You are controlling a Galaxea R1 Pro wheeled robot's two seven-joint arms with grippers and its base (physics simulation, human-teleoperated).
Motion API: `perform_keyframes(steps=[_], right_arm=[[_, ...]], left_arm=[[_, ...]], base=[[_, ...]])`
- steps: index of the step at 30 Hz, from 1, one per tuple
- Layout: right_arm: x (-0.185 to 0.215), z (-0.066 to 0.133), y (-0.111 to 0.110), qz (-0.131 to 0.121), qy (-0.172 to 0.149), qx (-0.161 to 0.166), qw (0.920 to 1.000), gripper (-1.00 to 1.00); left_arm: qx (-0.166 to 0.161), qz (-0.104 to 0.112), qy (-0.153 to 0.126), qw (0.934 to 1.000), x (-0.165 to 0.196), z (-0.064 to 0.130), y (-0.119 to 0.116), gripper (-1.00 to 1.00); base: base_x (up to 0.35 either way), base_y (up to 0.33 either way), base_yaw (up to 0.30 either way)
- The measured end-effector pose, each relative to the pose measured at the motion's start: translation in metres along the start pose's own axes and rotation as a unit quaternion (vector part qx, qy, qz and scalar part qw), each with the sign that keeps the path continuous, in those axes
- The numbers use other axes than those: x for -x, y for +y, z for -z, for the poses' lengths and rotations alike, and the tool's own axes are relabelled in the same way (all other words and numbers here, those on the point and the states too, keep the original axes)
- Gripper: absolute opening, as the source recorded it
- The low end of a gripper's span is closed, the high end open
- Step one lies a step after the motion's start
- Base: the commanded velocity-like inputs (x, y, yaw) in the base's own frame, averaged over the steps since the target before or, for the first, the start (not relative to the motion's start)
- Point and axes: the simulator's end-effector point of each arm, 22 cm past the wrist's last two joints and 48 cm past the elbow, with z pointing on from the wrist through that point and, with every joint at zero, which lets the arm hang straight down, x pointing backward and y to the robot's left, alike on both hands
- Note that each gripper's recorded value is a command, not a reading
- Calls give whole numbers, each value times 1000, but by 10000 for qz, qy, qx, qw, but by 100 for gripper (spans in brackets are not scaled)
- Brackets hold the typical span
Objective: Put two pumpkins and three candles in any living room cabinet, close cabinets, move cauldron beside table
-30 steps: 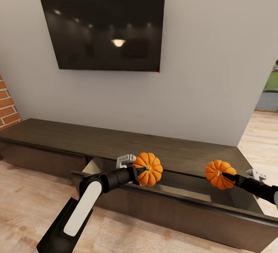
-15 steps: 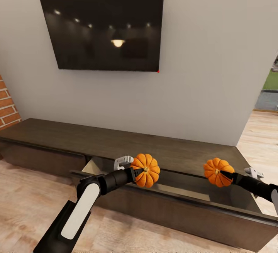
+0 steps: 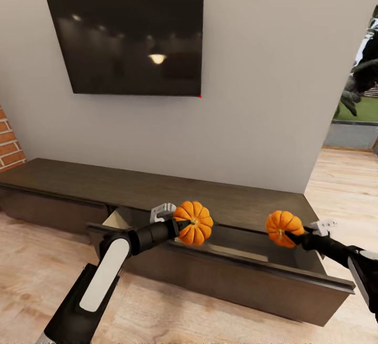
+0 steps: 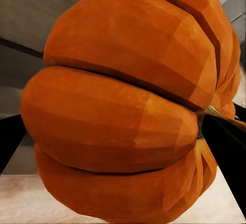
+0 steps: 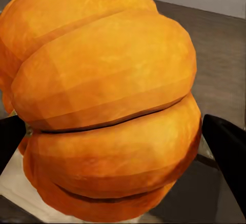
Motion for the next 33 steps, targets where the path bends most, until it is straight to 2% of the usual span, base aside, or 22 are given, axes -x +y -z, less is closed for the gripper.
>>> perform_keyframes(steps=[3, 7, 12, 17, 26, 33], right_arm=[[-7, -2, 1, 353, 124, -17, 9993, -100], [-23, -3, 2, 455, 328, -16, 9984, -100], [-58, -3, 0, 871, 896, -58, 9921, -100], [-76, -4, 3, 1152, 1207, -15, 9860, -100], [-84, -5, 6, 1210, 1308, 20, 9840, -100], [-114, -4, 11, 1305, 1672, 83, 9772, -100]], left_arm=[[-63, 78, -23, 9999, 4, 2, -1, -100], [-53, 71, -32, 10000, 6, 3, 0, -100], [-52, 76, -37, 10000, 6, 3, 0, -100], [-53, 77, -39, 9999, 6, 3, 0, -100], [-57, 75, -36, 9999, 6, 3, 0, -100], [-61, 80, -33, 9999, 5, 2, 0, -100]], base=[[103, -9, 0], [261, -1, 0], [57, 0, 0], [5, 0, 0], [87, 0, 0], [19, 0, 0]])
